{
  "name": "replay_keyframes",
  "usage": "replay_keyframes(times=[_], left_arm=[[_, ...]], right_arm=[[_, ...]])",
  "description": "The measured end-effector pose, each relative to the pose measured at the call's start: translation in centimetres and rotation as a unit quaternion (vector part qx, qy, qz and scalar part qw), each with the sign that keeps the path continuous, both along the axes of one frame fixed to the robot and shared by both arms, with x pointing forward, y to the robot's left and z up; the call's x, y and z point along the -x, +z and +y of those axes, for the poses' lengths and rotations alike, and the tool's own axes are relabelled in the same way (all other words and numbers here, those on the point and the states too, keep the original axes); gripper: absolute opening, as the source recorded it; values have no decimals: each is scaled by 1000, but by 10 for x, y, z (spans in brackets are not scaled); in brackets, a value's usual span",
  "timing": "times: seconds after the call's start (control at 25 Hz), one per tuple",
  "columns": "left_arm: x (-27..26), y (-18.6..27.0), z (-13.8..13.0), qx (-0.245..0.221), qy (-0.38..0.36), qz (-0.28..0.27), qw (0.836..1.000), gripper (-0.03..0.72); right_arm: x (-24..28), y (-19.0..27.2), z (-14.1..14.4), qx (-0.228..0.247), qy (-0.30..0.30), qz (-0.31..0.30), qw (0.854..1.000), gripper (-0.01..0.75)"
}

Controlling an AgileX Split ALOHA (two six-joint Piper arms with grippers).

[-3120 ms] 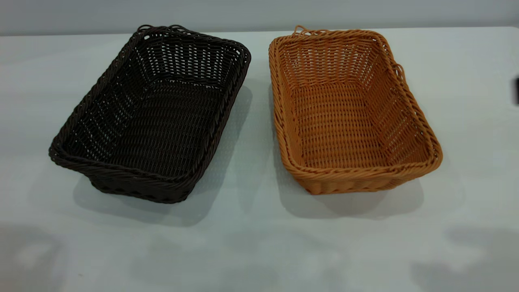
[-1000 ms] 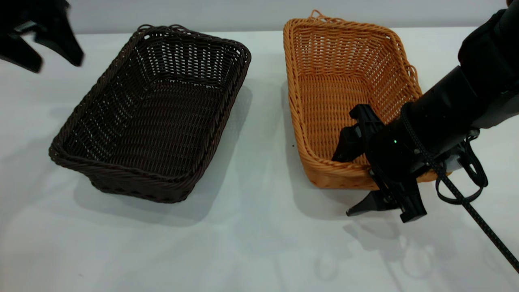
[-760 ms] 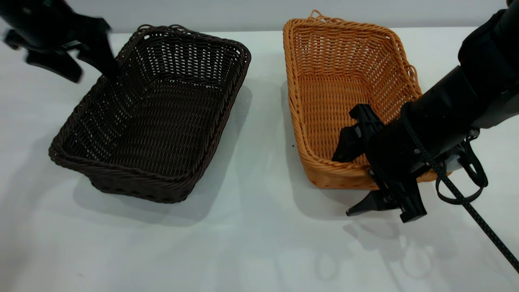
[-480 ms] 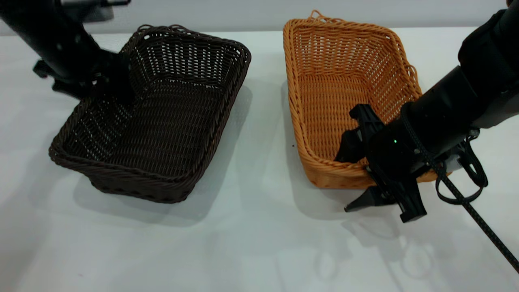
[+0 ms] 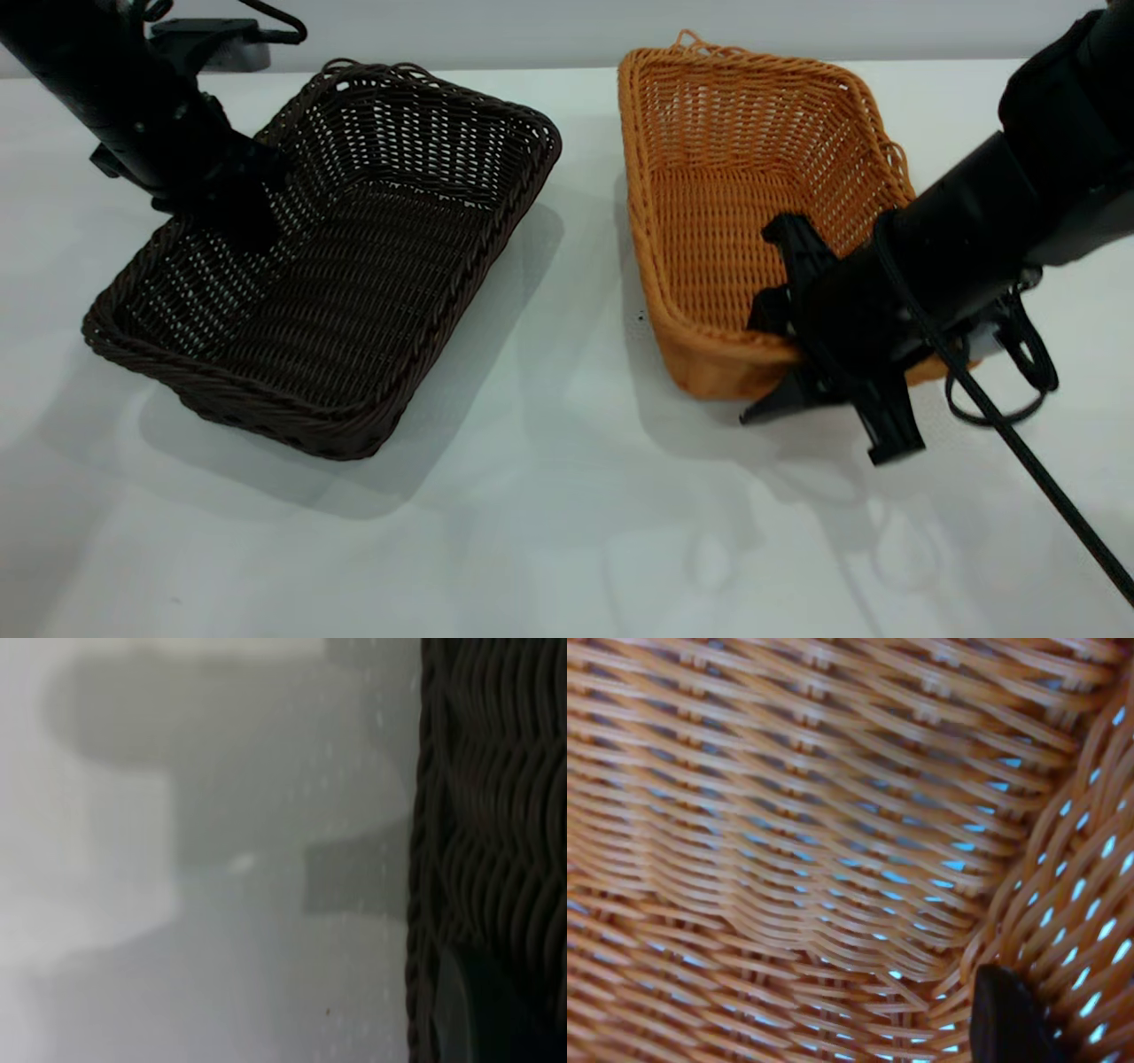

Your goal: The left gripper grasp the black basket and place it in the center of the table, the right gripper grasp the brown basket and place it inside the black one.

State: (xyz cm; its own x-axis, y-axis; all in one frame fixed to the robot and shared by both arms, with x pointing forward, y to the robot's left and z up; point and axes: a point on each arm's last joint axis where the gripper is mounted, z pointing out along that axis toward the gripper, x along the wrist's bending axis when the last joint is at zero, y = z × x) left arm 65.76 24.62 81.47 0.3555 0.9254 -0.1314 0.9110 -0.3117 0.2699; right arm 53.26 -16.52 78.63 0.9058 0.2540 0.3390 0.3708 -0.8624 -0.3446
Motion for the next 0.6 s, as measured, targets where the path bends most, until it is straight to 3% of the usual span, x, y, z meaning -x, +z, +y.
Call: replay_keyframes(times=[0.2,0.32,0.44,0.6], left_arm=[[-1,0,-7,-13,-58,-20,998,80],[-2,1,-25,-36,-143,-61,987,80],[-3,3,-55,-67,-251,-120,958,79],[-1,5,-104,-89,-398,-165,898,79]], right_arm=[[-46,35,-35,-3,-27,-88,996,200],[-70,63,-60,2,8,-155,988,198],[-86,88,-81,-11,62,-202,977,196],[-93,100,-101,-21,121,-217,968,196]])
